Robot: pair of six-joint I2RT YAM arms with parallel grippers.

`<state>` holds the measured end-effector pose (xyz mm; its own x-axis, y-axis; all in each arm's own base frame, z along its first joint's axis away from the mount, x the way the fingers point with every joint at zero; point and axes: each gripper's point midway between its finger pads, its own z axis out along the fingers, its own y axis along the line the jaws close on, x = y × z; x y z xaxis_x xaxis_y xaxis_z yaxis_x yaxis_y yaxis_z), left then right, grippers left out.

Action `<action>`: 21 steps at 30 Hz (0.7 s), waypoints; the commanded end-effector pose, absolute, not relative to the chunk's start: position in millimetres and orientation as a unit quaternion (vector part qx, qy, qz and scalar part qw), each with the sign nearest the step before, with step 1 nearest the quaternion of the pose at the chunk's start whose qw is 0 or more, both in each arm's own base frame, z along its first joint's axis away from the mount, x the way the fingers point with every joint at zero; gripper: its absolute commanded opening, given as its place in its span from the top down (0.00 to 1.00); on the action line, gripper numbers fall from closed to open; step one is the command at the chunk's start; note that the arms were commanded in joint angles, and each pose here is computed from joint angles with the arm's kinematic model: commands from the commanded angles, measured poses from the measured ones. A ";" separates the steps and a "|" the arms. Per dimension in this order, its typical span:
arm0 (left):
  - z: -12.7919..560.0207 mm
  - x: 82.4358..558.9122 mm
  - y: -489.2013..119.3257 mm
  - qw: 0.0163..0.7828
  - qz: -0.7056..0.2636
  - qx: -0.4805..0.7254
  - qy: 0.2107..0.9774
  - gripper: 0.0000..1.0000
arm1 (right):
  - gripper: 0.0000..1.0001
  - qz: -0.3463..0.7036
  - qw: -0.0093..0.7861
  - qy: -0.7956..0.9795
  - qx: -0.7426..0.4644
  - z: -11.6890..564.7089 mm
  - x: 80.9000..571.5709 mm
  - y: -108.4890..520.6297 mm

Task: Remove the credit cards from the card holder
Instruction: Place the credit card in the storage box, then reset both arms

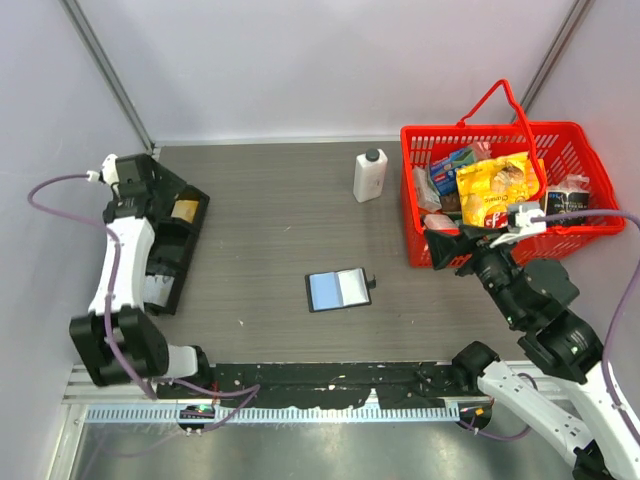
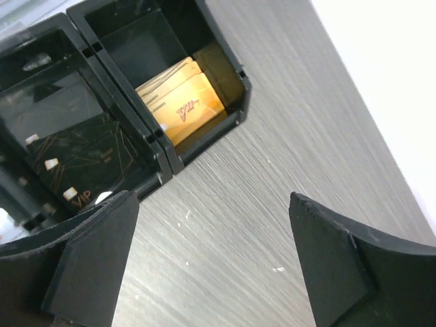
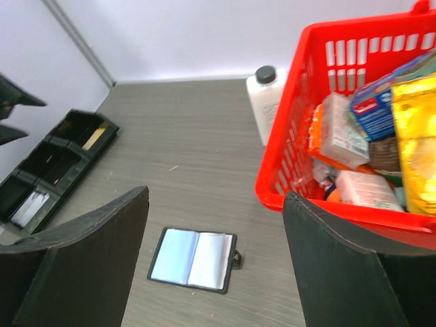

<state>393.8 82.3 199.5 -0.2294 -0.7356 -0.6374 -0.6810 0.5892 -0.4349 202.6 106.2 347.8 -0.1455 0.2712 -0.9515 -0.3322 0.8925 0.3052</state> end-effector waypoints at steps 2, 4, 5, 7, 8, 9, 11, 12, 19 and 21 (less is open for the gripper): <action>249.8 332.7 61.4 0.469 -0.034 -0.385 0.794 0.00 | 0.16 0.180 0.702 0.688 0.031 374.6 192.9 63.6; 266.9 308.4 55.6 0.498 -0.044 -0.373 0.782 0.00 | 0.16 0.162 0.708 0.686 0.044 375.3 189.2 51.3; 274.2 296.8 53.6 0.510 -0.049 -0.372 0.774 0.00 | 0.15 0.157 0.712 0.683 0.050 377.4 187.1 46.3; 293.7 269.1 47.3 0.546 -0.063 -0.363 0.752 0.00 | 0.15 0.137 0.716 0.682 0.059 377.0 184.5 35.7; 303.6 252.7 45.3 0.567 -0.068 -0.362 0.737 0.00 | 0.16 0.123 0.719 0.681 0.065 376.3 184.1 29.4; 306.3 242.6 43.8 0.577 -0.071 -0.360 0.730 0.00 | 0.15 0.116 0.723 0.678 0.067 377.0 182.3 25.0; 317.4 217.5 42.6 0.609 -0.073 -0.356 0.705 0.00 | 0.15 0.102 0.729 0.672 0.077 378.2 180.0 16.1; 325.7 201.6 41.4 0.630 -0.076 -0.351 0.688 0.00 | 0.16 0.093 0.732 0.670 0.085 378.6 179.6 11.1; 326.5 150.0 40.1 0.660 -0.054 -0.332 0.671 0.00 | 0.16 0.057 0.741 0.659 0.114 379.7 174.7 -9.8; 319.0 144.0 39.3 0.650 -0.048 -0.330 0.683 0.00 | 0.16 0.053 0.740 0.661 0.114 376.3 175.5 -10.1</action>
<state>151.9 37.8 346.3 0.1682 -0.5395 -0.8250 -0.3220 0.7610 -0.5632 178.2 5.1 369.0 0.0775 0.2376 -0.9683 0.0092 0.9710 0.2390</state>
